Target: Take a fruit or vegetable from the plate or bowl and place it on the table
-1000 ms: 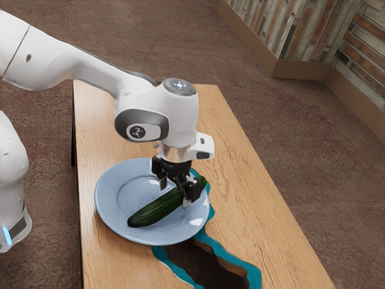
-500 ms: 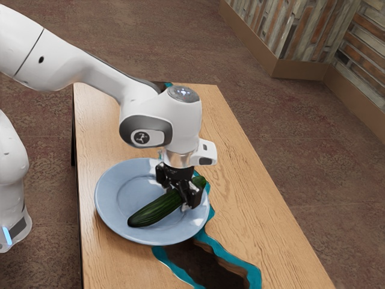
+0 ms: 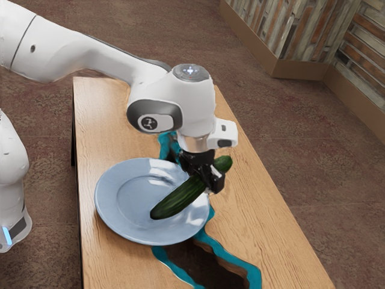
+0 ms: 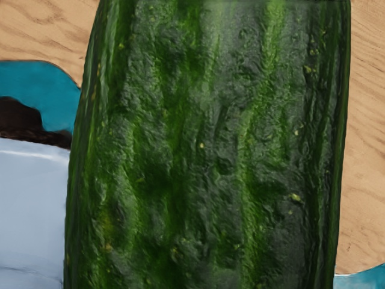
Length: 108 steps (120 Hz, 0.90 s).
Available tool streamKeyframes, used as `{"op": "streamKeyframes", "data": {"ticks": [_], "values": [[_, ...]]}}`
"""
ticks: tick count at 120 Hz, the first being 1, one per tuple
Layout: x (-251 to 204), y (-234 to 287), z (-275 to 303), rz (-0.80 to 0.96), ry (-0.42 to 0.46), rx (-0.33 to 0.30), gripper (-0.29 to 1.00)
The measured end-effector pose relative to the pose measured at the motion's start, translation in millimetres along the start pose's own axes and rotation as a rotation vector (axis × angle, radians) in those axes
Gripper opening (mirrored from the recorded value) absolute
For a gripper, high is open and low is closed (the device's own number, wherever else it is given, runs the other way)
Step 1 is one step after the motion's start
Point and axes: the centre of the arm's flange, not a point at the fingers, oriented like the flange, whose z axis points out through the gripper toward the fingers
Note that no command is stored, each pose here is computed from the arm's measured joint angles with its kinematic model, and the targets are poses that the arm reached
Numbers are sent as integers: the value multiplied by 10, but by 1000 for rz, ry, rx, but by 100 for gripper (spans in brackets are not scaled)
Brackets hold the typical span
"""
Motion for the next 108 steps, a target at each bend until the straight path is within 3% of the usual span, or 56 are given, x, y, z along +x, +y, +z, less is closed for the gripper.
{"op": "streamKeyframes", "data": {"ticks": [33, 66, 84, 96, 108], "values": [[941, 988, -31, 210, 39, -123, 17], [1167, 1301, 492, 246, 25, -119, 17], [1178, 1298, 571, 219, 23, -109, 51], [1174, 1306, 509, 203, 38, -106, 61], [1407, 1062, 100, 105, 126, -79, 66]]}}
